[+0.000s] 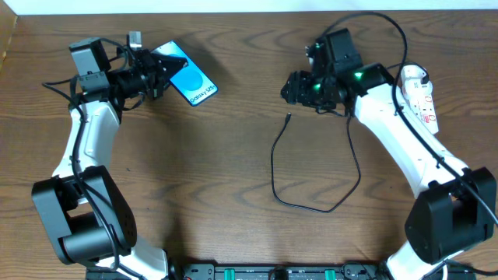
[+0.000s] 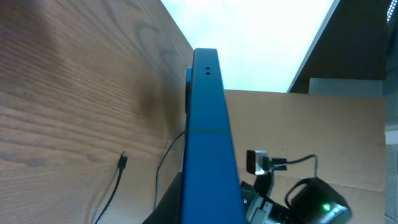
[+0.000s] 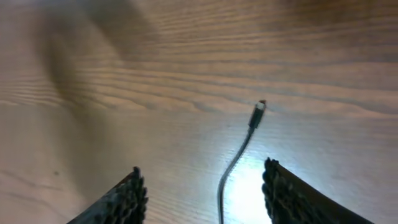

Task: Plug charger to phone and switch on socket
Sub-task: 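Lower the right gripper to the table and grasp the black USB-C plug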

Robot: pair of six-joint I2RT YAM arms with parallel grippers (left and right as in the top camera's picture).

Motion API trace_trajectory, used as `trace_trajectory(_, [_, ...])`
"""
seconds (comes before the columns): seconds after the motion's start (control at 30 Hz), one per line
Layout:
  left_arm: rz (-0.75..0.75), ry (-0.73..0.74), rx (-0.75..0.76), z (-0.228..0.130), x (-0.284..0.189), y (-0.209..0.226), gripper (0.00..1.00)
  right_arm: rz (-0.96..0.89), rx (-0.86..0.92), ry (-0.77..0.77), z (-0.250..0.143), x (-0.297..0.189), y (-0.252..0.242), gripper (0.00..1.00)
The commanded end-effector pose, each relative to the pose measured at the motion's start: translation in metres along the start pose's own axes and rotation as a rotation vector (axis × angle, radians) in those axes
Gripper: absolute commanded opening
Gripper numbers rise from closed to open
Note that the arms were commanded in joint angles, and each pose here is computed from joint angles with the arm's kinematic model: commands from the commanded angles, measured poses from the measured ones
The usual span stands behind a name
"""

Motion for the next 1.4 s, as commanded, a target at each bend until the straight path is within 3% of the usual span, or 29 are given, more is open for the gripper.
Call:
trace_trajectory(0.0, [-0.043,0.009,0.058,0.001,-0.004,-0.019,0.07,-0.092,0.01,-0.093,0.009,-0.006,-0.001,0.57])
trace_trajectory(0.3, [-0.042,0.009,0.057,0.001,-0.004,-0.019,0.07,-0.201,0.12,0.012,-0.006,0.052,-0.027,0.53])
trace_trajectory(0.53, [-0.042,0.011,0.054,0.001,-0.004,-0.018,0.07,-0.274,0.239,0.076,-0.02,0.092,-0.051,0.39])
trace_trajectory(0.8, [-0.04,0.013,0.047,0.0,-0.004,-0.018,0.07,-0.309,0.316,0.112,-0.036,0.119,-0.058,0.32])
trace_trajectory(1.37, [-0.037,0.018,0.033,-0.001,-0.004,-0.017,0.07,-0.309,0.345,0.131,-0.046,0.15,-0.062,0.27])
Point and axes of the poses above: each gripper's point midway between its finger pads, its own x axis out along the fingers, its own y axis along the line the jaws close on, z = x × y, the point moved 1 cm from there along -x, back along the fingers, and after that the axes turned 15 degrees about x, right-handed, at the moved point
